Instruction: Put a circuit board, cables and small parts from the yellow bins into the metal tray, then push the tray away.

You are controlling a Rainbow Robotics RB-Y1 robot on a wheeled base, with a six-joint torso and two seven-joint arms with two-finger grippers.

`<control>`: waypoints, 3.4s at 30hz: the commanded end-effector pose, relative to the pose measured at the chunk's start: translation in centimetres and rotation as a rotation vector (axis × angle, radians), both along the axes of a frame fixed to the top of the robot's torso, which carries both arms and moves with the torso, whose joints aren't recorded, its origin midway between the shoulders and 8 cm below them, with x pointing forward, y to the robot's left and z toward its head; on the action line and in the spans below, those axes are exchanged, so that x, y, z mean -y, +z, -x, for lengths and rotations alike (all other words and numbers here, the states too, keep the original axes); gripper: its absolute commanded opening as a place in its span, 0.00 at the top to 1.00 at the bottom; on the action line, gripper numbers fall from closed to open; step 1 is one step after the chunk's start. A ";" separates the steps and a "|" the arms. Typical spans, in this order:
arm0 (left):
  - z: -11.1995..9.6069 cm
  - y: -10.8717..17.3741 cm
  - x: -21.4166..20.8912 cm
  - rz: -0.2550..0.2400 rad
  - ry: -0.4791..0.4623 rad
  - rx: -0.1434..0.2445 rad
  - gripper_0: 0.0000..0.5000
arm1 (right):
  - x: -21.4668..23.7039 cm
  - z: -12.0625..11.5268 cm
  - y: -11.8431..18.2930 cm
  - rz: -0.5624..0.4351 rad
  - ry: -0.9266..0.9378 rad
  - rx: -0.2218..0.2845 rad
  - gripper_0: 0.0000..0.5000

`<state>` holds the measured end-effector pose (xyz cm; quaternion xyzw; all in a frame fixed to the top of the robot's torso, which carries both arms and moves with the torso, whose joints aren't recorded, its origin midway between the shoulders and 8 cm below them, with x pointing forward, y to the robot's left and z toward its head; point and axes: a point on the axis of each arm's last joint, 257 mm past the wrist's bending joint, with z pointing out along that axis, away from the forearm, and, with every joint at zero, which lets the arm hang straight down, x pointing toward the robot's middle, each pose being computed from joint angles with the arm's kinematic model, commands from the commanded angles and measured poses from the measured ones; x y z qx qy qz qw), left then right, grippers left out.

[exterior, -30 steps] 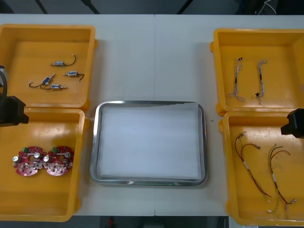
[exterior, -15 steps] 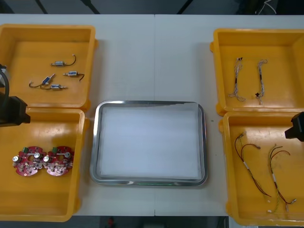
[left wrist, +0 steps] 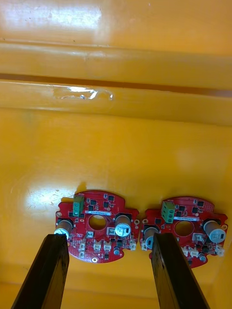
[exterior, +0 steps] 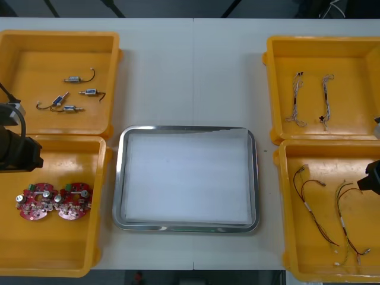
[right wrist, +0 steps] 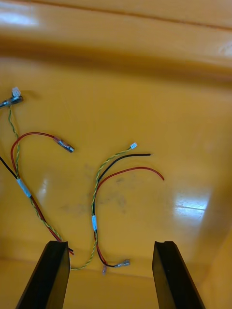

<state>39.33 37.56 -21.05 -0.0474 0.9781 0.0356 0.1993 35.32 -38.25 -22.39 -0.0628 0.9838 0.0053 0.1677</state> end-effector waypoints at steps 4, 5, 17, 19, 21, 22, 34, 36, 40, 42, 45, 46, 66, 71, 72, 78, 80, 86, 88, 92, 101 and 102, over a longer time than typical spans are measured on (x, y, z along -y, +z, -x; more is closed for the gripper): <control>0.3 -1.3 -2.7 -0.101 -0.116 -0.028 0.00 | 2.5 2.2 -1.9 0.074 0.102 -0.006 0.00; 0.4 -1.4 -2.9 -0.107 -0.123 -0.033 0.00 | 2.7 2.2 -2.1 0.079 0.103 -0.005 0.00; 1.3 -3.3 -3.0 -0.070 -0.217 -0.098 0.00 | 2.1 3.4 -5.3 0.079 0.127 -0.014 0.00; 1.3 -3.9 -2.7 -0.061 -0.225 -0.095 0.00 | 1.8 3.5 -5.8 0.084 0.134 -0.019 0.00; 1.2 -4.2 -2.6 -0.056 -0.229 -0.091 0.00 | 1.6 3.6 -6.2 0.083 0.137 -0.023 0.00; 1.3 -4.5 -2.5 -0.053 -0.230 -0.091 0.00 | 1.4 3.8 -6.5 0.083 0.139 -0.026 0.00; 2.1 -6.0 -3.3 -0.051 -0.218 -0.115 0.00 | 0.3 4.8 -8.7 0.059 0.136 -0.034 0.00; 2.2 -6.1 -3.3 -0.046 -0.213 -0.119 0.00 | 0.1 4.9 -9.1 0.055 0.135 -0.027 0.00; 2.5 -6.4 -3.3 -0.042 -0.209 -0.128 0.00 | -0.4 5.0 -10.3 0.065 0.152 -0.011 0.00; 2.6 -6.8 -3.0 -0.034 -0.215 -0.127 0.00 | -0.5 5.2 -10.8 0.064 0.154 -0.007 0.00; 2.6 -7.1 -2.9 -0.028 -0.216 -0.121 0.00 | -0.7 5.3 -11.2 0.070 0.155 -0.006 0.00; 2.6 -7.3 -2.8 -0.025 -0.216 -0.121 0.00 | -0.8 5.3 -11.3 0.071 0.155 -0.006 0.00; 3.4 -8.5 -2.6 -0.021 -0.227 -0.137 0.00 | -1.8 5.2 -13.8 0.069 0.148 0.002 0.00; 3.4 -8.8 -2.4 -0.020 -0.235 -0.131 0.00 | -1.8 5.2 -14.0 0.067 0.151 0.000 0.00; 3.4 -8.8 -2.4 -0.020 -0.234 -0.131 0.00 | -1.8 5.2 -14.0 0.067 0.152 0.000 0.00; 3.4 -8.9 -2.6 -0.024 -0.234 -0.131 0.00 | -1.8 5.2 -14.0 0.066 0.151 0.000 0.94; 3.4 -9.0 -2.6 -0.026 -0.234 -0.132 0.00 | -1.8 5.1 -14.0 0.067 0.151 0.001 1.00; 3.5 -9.1 -2.8 -0.028 -0.231 -0.134 0.00 | -2.0 4.5 -13.6 0.069 0.163 0.013 1.00; 3.6 -9.3 -2.8 -0.027 -0.230 -0.136 0.00 | -2.0 3.9 -12.9 0.076 0.174 0.025 1.00; 3.4 -9.8 -2.8 -0.022 -0.232 -0.123 0.00 | -1.8 2.7 -10.7 0.100 0.196 0.058 1.00; 3.3 -10.0 -2.9 -0.019 -0.231 -0.117 0.00 | -1.3 2.0 -6.6 0.130 0.215 0.067 1.00; 3.3 -10.0 -2.9 -0.021 -0.230 -0.117 0.00 | -1.2 2.0 -5.9 0.135 0.218 0.072 1.00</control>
